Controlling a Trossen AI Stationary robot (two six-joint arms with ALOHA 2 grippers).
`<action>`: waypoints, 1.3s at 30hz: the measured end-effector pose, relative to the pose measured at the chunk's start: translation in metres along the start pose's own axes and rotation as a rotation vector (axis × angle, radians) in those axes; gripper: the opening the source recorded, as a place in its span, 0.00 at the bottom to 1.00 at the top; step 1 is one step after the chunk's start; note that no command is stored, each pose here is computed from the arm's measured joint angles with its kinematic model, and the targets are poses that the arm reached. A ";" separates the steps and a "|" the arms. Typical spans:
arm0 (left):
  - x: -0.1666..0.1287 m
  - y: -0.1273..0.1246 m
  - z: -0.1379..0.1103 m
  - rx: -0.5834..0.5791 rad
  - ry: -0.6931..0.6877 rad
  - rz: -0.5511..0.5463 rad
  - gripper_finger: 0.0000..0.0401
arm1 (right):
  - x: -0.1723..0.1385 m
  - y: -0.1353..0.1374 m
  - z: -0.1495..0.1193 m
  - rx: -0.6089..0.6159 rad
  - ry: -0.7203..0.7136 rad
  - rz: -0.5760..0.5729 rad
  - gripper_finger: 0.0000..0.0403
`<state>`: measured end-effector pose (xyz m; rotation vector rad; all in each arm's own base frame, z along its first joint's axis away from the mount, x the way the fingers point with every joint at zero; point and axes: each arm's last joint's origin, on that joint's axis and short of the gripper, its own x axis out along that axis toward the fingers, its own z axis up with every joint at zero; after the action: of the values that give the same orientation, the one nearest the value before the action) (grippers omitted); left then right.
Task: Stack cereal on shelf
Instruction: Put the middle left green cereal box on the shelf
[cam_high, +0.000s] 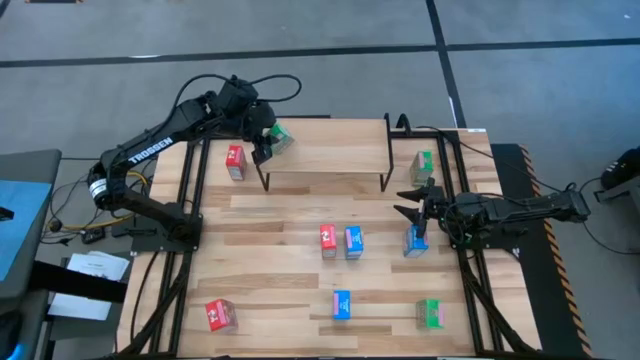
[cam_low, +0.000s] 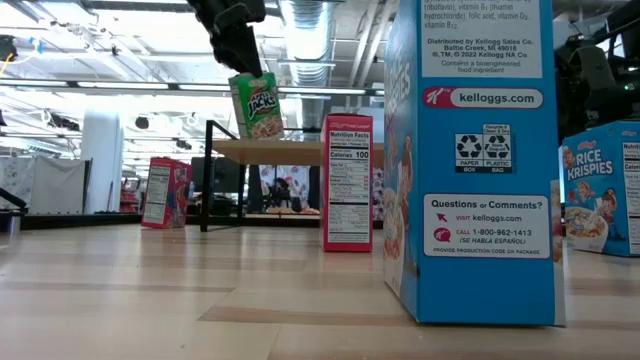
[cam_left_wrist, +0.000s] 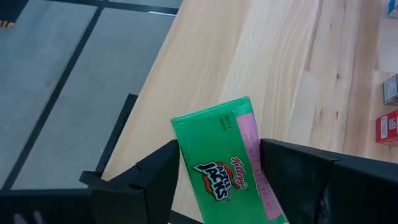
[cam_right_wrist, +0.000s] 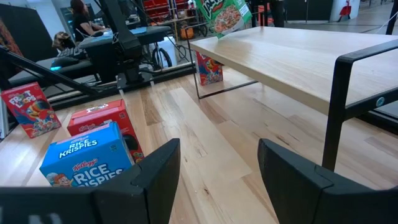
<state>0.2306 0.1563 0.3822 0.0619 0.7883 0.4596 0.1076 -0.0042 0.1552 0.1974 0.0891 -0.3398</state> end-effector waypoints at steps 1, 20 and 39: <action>0.000 0.000 0.000 -0.006 -0.001 0.000 0.55 | 0.000 0.000 0.000 0.000 0.000 0.000 0.59; 0.000 0.004 0.003 -0.020 -0.017 0.091 0.56 | 0.000 0.000 0.000 0.000 0.000 0.000 0.59; -0.023 -0.014 0.028 -0.237 -0.132 0.023 0.56 | 0.000 0.000 0.000 0.000 0.000 0.000 0.59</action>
<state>0.2412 0.1371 0.4137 -0.1182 0.5996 0.5626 0.1076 -0.0042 0.1550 0.1973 0.0895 -0.3398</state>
